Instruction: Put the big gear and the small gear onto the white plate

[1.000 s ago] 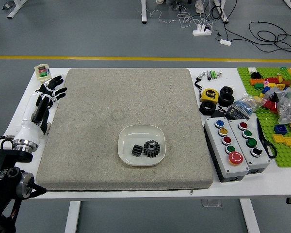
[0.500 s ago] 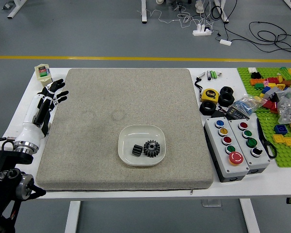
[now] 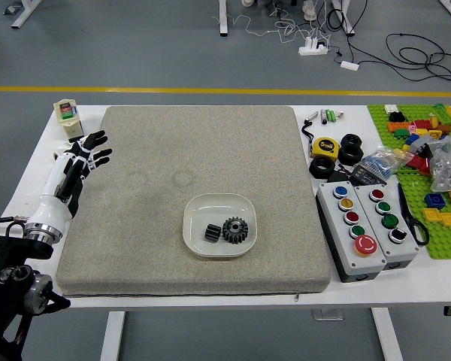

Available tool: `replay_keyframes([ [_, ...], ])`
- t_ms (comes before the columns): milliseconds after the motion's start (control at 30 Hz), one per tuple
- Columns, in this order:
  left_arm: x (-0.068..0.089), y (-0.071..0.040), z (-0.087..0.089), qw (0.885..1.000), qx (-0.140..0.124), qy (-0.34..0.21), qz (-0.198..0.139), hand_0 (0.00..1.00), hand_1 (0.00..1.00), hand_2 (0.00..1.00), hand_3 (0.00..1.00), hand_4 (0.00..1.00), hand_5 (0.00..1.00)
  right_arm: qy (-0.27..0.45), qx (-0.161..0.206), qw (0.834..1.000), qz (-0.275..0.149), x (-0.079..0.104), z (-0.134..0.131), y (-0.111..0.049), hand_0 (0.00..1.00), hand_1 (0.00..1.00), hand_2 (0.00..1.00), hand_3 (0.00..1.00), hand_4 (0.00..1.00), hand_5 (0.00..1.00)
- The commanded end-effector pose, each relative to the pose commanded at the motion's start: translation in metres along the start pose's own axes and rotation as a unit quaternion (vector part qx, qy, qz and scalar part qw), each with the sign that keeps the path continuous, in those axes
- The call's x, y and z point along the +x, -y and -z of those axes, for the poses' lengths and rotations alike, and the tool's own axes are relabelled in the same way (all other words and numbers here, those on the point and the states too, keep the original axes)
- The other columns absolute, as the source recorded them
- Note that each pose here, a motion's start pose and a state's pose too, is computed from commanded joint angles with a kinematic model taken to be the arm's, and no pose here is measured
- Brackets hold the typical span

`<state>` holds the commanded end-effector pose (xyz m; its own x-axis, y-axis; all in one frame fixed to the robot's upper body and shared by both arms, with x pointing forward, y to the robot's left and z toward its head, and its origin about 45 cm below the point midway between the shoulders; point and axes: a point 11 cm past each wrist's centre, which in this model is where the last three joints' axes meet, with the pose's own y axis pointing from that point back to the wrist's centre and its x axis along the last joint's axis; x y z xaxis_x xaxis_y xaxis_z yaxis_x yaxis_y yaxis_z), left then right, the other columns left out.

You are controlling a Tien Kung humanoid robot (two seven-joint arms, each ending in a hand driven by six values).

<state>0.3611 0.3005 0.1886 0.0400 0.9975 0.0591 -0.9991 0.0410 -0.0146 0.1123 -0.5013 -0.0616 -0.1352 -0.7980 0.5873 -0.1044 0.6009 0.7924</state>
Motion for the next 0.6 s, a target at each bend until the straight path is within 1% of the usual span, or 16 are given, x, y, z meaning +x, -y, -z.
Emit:
replay_keyframes([
  [100, -0.001, 0.000, 0.004, 1.000, 0.007, 0.002, 0.003, 0.799, 0.794, 0.894, 0.841, 0.911, 0.959, -0.001, 0.000, 1.000, 0.000, 0.000, -0.001, 0.000, 0.657, 0.677, 0.740, 0.553, 0.755, 0.615],
  [133, -0.001, 0.000, 0.005, 1.000, 0.009, 0.003, 0.003, 0.838, 0.852, 0.955, 0.872, 0.910, 0.950, -0.001, 0.000, 1.000, 0.000, 0.000, -0.001, 0.000, 0.656, 0.677, 0.740, 0.554, 0.755, 0.615],
  [300, -0.001, -0.001, 0.009, 1.000, 0.015, 0.002, 0.000, 0.838, 0.852, 0.955, 0.872, 0.910, 0.950, -0.001, -0.001, 1.000, 0.000, 0.000, -0.002, 0.000, 0.656, 0.677, 0.740, 0.554, 0.755, 0.615],
  [333, -0.001, -0.001, 0.009, 1.000, 0.014, 0.002, -0.003, 0.859, 0.881, 0.975, 0.885, 0.910, 0.958, -0.001, -0.001, 1.000, 0.000, 0.001, -0.001, 0.000, 0.657, 0.677, 0.740, 0.553, 0.755, 0.615],
  [600, 0.001, -0.001, 0.011, 1.000, 0.020, 0.004, -0.004, 0.863, 0.885, 0.977, 0.887, 0.912, 0.966, 0.002, 0.000, 1.000, 0.000, 0.001, 0.000, 0.000, 0.657, 0.677, 0.740, 0.553, 0.755, 0.614],
])
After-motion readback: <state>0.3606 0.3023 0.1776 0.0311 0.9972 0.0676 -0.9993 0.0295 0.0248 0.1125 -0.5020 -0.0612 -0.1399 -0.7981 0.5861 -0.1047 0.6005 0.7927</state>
